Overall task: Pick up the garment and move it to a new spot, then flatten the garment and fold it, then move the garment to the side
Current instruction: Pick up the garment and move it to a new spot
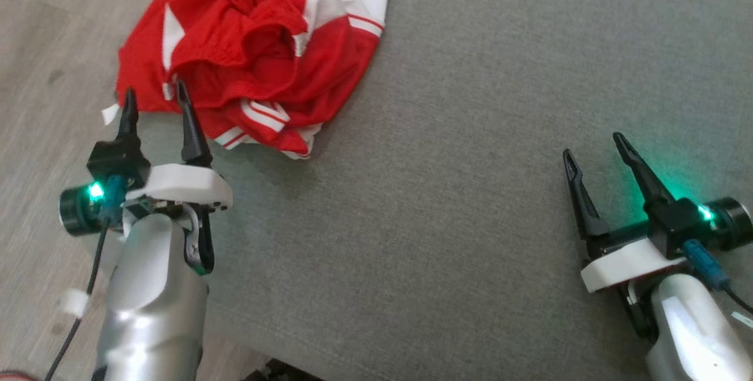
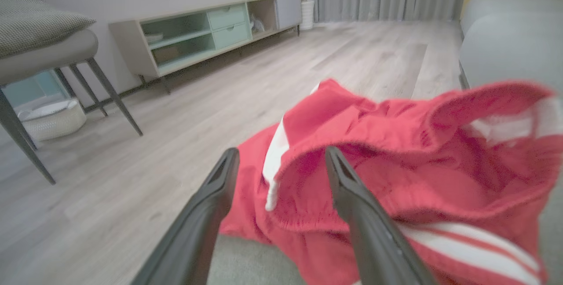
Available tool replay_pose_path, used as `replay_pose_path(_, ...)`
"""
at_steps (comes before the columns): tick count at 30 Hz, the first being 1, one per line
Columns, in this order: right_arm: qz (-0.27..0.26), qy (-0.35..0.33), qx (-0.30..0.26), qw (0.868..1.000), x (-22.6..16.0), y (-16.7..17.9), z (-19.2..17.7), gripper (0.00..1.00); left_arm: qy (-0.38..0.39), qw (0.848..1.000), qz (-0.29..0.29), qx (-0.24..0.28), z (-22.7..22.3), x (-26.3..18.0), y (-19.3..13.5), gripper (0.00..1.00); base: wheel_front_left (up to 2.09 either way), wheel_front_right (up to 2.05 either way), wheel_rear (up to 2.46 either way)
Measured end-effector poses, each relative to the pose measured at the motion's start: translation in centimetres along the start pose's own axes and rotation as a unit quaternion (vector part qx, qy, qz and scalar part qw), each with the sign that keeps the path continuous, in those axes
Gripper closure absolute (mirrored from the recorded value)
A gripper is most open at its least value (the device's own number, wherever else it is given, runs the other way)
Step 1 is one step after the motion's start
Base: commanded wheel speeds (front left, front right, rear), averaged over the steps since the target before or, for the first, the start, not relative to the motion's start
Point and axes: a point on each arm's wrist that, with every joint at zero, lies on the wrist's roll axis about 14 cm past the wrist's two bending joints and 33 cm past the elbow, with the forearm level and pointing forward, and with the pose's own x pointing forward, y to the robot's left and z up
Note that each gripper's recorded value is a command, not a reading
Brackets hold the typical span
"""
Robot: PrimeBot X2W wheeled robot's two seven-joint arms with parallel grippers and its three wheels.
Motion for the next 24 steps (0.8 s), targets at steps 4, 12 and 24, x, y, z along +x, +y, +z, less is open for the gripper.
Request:
replay_pose_path(4, -0.002, -0.004, 0.001, 1.000, 0.0, -0.7, -0.4, 0.00, 0.074, 0.997, 0.006, 0.011, -4.0, 1.0, -0.4, 0.00, 0.00, 0.00, 0.00)
replay_pose_path(12, -0.006, -0.014, 0.005, 1.000, 0.5, -1.7, -0.6, 0.00, 0.075, 0.996, 0.013, 0.039, -3.5, 4.1, -1.0, 0.00, 0.00, 0.00, 0.00)
replay_pose_path(24, -0.021, -0.026, 0.009, 0.999, 0.8, -2.7, -0.1, 0.00, -0.014, 0.998, 0.000, 0.067, 1.6, 6.5, -2.4, 1.00, 0.00, 0.00, 0.00)
